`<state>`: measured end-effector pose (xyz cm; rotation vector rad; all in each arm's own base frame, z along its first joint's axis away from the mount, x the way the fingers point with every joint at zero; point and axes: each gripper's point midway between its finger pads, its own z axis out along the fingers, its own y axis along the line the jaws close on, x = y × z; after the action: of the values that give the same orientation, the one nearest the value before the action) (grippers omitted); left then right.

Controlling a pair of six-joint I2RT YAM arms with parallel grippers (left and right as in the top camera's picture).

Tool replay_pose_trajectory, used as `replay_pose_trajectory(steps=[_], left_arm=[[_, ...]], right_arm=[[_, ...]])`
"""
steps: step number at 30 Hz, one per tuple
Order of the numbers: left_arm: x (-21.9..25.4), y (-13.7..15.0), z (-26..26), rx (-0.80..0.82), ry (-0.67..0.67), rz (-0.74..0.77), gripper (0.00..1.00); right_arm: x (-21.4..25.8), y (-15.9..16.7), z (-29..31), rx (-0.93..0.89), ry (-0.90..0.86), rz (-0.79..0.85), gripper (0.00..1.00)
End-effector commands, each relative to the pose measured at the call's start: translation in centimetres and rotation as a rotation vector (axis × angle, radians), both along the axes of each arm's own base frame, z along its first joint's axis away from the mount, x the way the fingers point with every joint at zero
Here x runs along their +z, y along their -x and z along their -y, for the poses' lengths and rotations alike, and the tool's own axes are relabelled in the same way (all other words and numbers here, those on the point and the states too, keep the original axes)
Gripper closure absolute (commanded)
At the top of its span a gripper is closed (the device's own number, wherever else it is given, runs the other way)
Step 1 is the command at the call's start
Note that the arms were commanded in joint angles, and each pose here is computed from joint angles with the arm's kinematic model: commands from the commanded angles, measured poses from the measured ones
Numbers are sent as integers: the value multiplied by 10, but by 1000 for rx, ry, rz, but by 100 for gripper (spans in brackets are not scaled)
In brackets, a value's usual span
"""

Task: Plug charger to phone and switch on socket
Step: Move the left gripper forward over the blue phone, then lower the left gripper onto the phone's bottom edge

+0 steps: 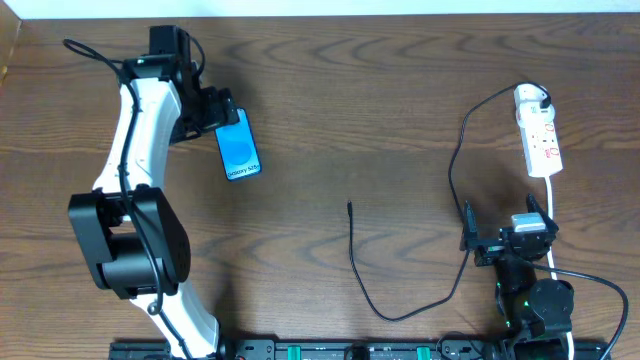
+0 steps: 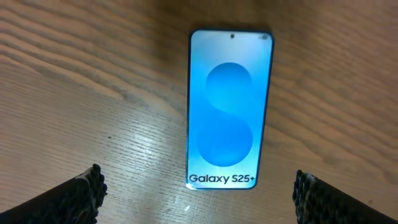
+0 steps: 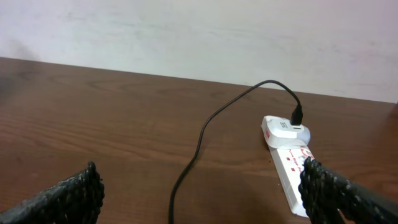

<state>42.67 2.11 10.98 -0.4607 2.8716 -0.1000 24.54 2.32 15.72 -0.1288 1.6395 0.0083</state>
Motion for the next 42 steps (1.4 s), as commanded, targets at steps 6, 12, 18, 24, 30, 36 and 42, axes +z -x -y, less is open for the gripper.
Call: replay_pose_trajectory(steps=[6, 12, 18, 24, 30, 36, 42], left_arm=[[-4, -4, 15, 14, -22, -17, 2], [-23, -4, 28, -11, -53, -60, 2], [-39, -13, 22, 24, -86, -63, 2], [-31, -26, 25, 18, -85, -56, 2], [-28, -29, 28, -1, -71, -78, 2], [-44, -26, 29, -4, -65, -122, 2], [-58, -23, 37, -60, -29, -154, 2]], right_arm=[[0, 0, 0, -1, 6, 2, 1], [0, 0, 0, -1, 6, 2, 1], [0, 0, 0, -1, 6, 2, 1], [0, 0, 0, -1, 6, 2, 1], [0, 0, 0, -1, 6, 2, 1], [0, 0, 0, -1, 6, 1, 1], [0, 0, 0, -1, 6, 2, 1]])
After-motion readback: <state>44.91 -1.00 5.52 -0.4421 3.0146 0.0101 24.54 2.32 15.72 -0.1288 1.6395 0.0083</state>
